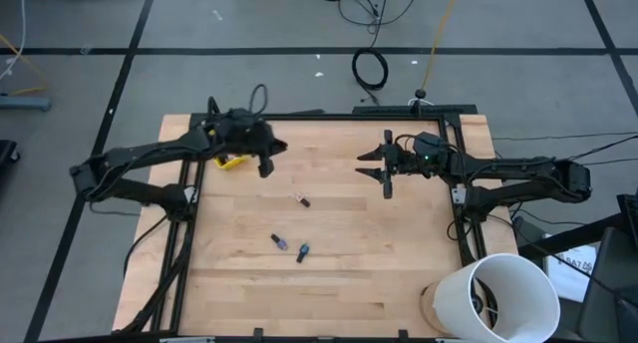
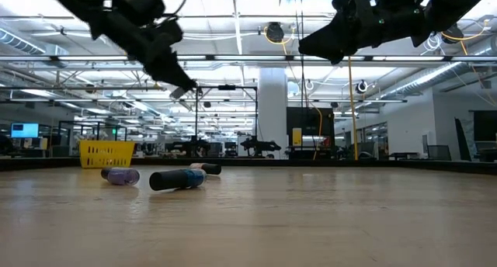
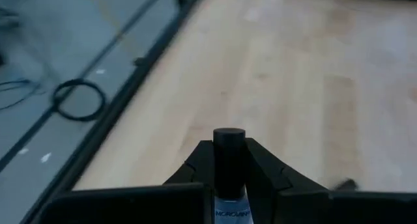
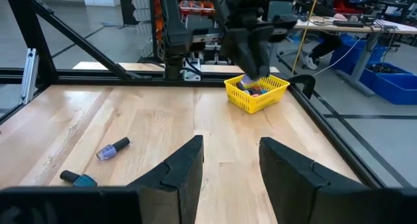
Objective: Pick & Place Nail Polish
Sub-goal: Put the light blue nail polish into the yellow bin
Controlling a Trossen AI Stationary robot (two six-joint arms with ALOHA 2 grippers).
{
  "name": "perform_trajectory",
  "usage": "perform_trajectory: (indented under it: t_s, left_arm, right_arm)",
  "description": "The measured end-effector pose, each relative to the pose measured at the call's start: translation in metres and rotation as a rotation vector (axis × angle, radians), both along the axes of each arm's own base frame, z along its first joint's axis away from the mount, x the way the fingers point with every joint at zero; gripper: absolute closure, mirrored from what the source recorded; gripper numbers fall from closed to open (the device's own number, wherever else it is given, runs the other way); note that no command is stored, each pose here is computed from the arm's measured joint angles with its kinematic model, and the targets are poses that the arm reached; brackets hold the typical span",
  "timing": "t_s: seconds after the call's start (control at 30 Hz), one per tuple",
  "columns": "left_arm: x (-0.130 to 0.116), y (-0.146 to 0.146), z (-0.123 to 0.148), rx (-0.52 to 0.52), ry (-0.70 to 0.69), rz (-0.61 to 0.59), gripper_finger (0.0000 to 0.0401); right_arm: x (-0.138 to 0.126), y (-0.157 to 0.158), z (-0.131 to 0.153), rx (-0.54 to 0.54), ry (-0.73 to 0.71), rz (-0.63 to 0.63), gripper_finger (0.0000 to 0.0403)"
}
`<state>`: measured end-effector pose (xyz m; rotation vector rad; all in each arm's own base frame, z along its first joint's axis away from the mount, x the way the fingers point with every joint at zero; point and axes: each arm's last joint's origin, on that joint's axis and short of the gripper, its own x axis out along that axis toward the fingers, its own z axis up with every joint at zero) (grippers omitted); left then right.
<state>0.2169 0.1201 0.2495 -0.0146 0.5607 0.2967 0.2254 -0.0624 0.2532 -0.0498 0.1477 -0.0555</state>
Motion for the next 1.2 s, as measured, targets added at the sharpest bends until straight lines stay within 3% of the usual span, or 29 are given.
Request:
perform_trajectory:
  t_s: [0.43, 0.7, 0.83, 1.2]
  left_arm:
    - [-0.067, -0.015, -0.037, 0.015, -0.138, 0.336, 0.0366]
    - [-0.091, -0.006, -0.045, 0.043, -0.144, 0.86, 0.0354]
    - [-0.1, -0.001, -0.048, 0.016, -0.17, 1.049, 0.0362]
    - [-0.107, 0.011, -0.06, -0.073, -0.182, 1.227, 0.0358]
  right_arm:
    - [0.0, 0.0, 0.0, 0.017, -0.005, -0.003, 0.0264]
    - [0.0, 0.0, 0.0, 0.016, -0.005, -0.003, 0.0264]
    - [0.0, 0.0, 0.0, 0.016, -0.005, -0.003, 0.0264]
    - [0.0, 0.0, 0.0, 0.016, -0.005, -0.002, 0.0264]
